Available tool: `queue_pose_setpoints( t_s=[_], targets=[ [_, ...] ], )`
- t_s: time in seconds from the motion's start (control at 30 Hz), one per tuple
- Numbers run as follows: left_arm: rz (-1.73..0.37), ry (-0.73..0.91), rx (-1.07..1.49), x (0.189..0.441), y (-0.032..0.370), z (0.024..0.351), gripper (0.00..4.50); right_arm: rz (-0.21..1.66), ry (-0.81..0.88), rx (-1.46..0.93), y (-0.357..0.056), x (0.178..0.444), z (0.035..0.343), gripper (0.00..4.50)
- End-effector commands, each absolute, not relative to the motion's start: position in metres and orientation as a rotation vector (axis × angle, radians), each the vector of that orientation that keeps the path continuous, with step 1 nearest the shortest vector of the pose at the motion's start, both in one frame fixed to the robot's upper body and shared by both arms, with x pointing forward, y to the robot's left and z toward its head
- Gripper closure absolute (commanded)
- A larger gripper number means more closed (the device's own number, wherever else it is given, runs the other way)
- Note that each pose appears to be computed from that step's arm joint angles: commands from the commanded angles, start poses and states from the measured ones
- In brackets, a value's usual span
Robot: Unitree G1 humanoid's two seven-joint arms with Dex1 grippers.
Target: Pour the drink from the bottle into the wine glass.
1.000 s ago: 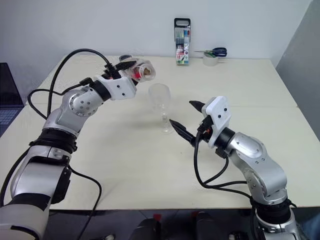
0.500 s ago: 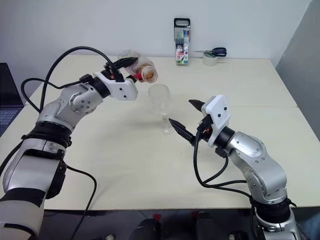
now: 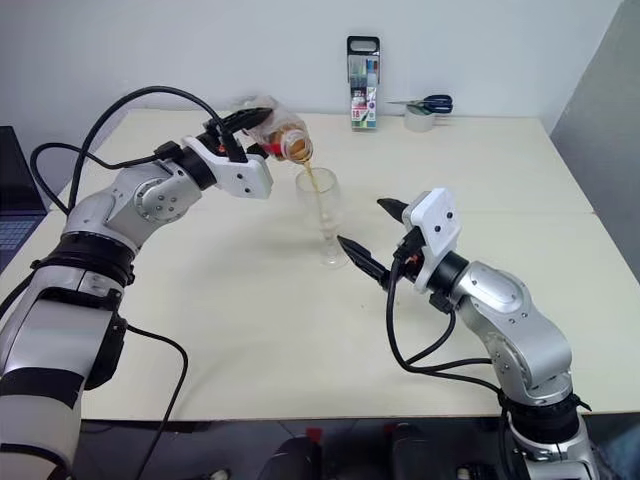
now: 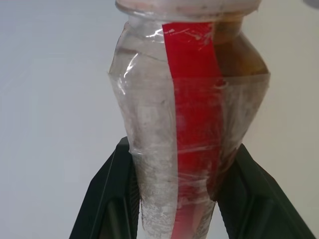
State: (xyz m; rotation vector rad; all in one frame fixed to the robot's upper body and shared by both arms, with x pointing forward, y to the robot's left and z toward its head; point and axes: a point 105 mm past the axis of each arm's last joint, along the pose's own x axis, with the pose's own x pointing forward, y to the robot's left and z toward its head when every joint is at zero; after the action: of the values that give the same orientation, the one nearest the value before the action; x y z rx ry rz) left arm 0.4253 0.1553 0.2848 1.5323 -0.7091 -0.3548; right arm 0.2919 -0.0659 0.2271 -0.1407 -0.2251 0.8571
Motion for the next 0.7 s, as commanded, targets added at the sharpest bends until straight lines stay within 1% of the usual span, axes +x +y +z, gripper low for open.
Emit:
queue_pose_setpoints(
  t_s=[0.03,0.7],
  targets=[
    [-0.302,-0.778,1.541,0.4215,0.1559,0.3080,2.81,0.878,-0.276,-0.138,-0.0622,0.2866,0.2393,0.00],
    [-0.284,-0.797,1.568,0.4244,0.1542,0.3141,2.81,0.883,-0.244,-0.134,-0.0557,0.2834,0.2299,0.00]
  ],
)
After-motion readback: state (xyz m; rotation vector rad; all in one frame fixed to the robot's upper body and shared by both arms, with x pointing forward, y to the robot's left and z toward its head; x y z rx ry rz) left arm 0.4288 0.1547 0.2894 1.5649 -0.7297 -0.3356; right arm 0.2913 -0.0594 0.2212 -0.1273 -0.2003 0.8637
